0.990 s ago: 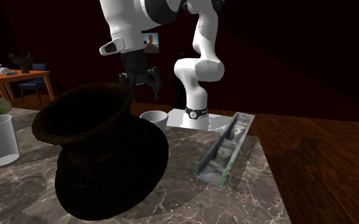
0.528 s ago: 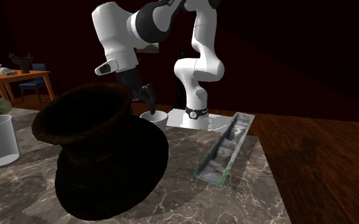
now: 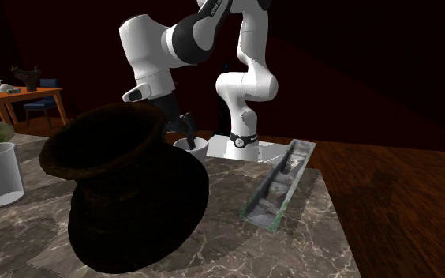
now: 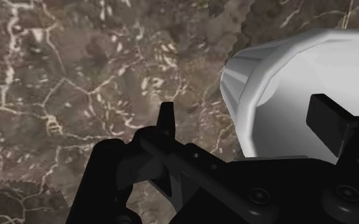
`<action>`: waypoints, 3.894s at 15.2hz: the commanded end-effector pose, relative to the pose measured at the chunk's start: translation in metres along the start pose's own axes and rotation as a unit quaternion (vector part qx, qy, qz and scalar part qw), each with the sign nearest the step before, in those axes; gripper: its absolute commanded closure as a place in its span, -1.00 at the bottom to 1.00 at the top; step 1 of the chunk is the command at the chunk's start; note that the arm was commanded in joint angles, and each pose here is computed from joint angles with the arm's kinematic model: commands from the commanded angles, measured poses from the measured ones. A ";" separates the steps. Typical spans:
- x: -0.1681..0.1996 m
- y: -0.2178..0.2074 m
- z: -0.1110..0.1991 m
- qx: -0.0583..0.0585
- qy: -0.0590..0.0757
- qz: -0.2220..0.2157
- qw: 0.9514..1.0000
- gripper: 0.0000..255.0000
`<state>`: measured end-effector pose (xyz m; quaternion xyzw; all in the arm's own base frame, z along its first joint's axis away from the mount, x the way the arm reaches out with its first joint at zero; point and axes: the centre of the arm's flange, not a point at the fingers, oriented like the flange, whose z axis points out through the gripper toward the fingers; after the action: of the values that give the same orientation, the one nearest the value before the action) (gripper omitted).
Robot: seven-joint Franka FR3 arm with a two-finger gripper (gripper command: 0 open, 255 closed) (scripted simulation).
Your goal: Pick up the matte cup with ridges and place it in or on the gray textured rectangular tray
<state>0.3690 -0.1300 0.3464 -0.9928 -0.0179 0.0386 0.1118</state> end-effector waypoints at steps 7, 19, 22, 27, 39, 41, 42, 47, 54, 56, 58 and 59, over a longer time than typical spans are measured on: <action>0.000 0.000 0.000 0.000 0.000 0.000 1.000 1.00; -0.002 -0.007 -0.031 0.000 0.000 0.000 1.000 1.00; -0.003 -0.011 -0.046 0.000 0.000 0.000 1.000 1.00; -0.005 -0.017 -0.072 0.000 0.000 0.000 1.000 1.00; -0.013 -0.066 -0.112 0.000 0.000 0.000 1.000 1.00; -0.016 -0.092 -0.109 0.000 0.000 0.000 1.000 1.00; -0.018 -0.105 -0.107 0.000 0.000 0.000 1.000 1.00; -0.025 -0.170 -0.098 0.000 0.000 0.000 1.000 1.00; -0.036 -0.261 -0.085 0.000 0.000 0.000 1.000 1.00; -0.039 -0.287 -0.082 0.000 0.000 0.000 1.000 1.00; -0.039 -0.291 -0.076 0.000 0.000 0.000 1.000 1.00; -0.038 -0.290 -0.071 0.000 0.000 0.000 1.000 1.00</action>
<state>0.3292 0.1313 0.4861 -0.9928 -0.0182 0.0388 0.1115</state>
